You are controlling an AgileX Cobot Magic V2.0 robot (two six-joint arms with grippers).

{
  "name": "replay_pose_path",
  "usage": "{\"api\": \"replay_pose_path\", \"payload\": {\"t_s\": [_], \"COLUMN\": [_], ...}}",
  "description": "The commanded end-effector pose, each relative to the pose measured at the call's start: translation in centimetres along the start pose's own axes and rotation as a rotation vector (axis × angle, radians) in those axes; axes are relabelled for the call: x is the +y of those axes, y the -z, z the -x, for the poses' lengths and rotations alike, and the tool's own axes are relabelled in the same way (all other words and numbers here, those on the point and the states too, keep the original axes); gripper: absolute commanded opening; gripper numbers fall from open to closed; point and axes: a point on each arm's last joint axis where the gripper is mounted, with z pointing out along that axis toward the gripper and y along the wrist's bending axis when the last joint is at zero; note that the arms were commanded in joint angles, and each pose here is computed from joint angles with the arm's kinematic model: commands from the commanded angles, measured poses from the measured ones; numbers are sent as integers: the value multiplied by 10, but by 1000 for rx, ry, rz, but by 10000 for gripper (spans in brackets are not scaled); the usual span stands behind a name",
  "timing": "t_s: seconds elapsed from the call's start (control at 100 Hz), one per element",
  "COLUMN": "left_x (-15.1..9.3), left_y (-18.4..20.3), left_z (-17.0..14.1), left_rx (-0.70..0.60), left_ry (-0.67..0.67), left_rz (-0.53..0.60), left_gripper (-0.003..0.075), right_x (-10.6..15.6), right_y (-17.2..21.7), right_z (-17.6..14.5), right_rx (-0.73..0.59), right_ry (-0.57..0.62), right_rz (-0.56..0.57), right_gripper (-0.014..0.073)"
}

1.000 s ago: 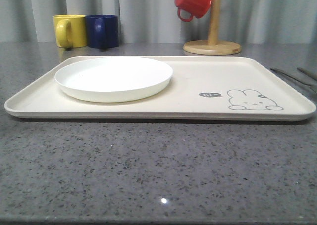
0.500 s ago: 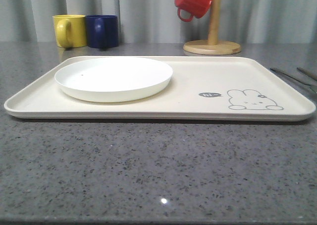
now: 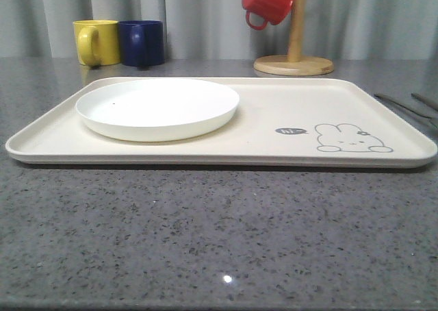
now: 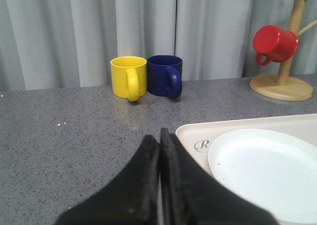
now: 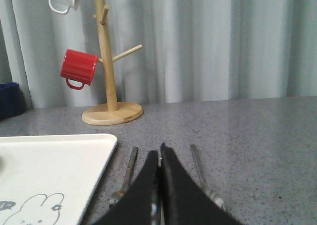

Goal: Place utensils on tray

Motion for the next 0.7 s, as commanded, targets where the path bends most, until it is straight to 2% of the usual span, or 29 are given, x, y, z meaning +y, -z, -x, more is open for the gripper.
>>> {"api": "replay_pose_path", "payload": {"t_s": [0.0, 0.17, 0.35, 0.53, 0.69], "left_x": [2, 2, 2, 2, 2], "left_y": [1, 1, 1, 1, 1], "left_z": [16, 16, 16, 16, 16], "left_rx": [-104, -104, -104, -104, -104], "left_ry": [7, 7, 7, 7, 7], "left_rz": [19, 19, 19, 19, 19], "left_gripper": [-18, -18, -18, -18, -18], "right_x": [3, 6, 9, 9, 9], "right_y": [-1, -13, -44, -84, -107], "right_z": [36, 77, 108, 120, 113], "right_rx": [-60, 113, 400, 570, 629], "right_ry": [7, 7, 6, 2, 3], "right_rz": [3, -19, -53, -70, -75], "right_gripper": [-68, -68, -68, -68, -66]}}
